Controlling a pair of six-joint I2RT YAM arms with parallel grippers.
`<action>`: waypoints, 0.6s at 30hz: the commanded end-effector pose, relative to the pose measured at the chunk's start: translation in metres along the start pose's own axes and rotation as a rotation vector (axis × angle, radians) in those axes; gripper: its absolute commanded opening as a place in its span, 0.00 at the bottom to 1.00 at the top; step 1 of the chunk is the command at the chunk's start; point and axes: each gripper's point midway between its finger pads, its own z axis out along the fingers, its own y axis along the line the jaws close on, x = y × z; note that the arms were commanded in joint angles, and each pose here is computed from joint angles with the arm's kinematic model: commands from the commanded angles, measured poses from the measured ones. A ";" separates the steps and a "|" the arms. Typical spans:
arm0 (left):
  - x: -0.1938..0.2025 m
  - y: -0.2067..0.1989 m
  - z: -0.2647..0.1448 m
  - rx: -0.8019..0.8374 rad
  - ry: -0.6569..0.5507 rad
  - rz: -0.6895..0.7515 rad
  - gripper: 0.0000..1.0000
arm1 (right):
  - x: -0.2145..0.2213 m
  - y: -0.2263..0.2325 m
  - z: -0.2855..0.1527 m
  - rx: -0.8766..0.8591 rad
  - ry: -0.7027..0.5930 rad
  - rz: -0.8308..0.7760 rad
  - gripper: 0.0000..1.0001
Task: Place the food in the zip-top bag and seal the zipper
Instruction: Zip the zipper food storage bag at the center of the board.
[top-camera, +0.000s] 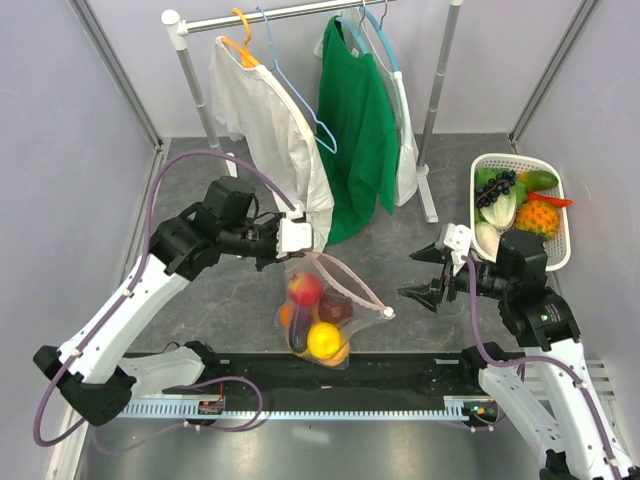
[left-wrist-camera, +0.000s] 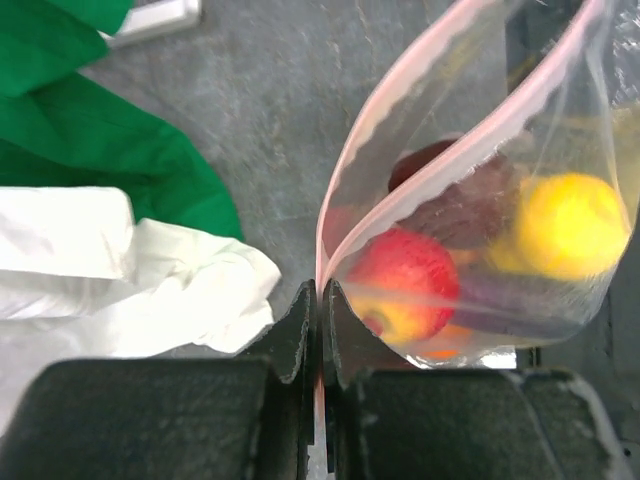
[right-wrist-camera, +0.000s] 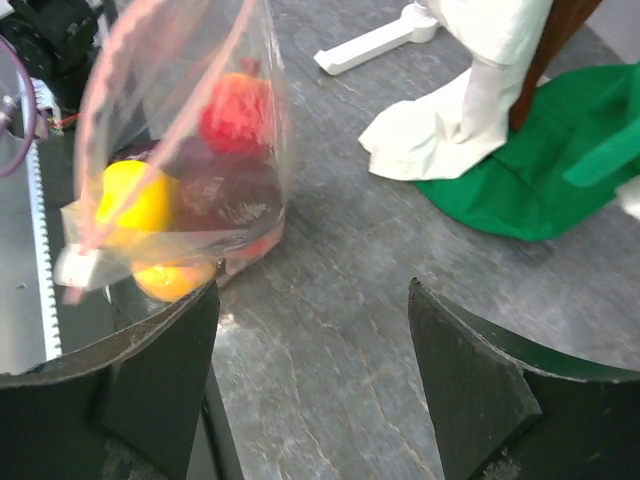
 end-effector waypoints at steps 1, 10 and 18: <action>-0.022 0.019 -0.010 -0.120 -0.111 0.017 0.02 | -0.006 0.004 0.010 -0.064 -0.076 0.009 0.84; -0.005 0.027 -0.009 -0.213 -0.111 -0.124 0.02 | -0.004 0.025 0.001 -0.061 -0.152 0.067 0.86; 0.012 0.061 -0.009 -0.337 -0.077 -0.355 0.02 | 0.000 0.020 0.016 -0.099 -0.219 0.157 0.83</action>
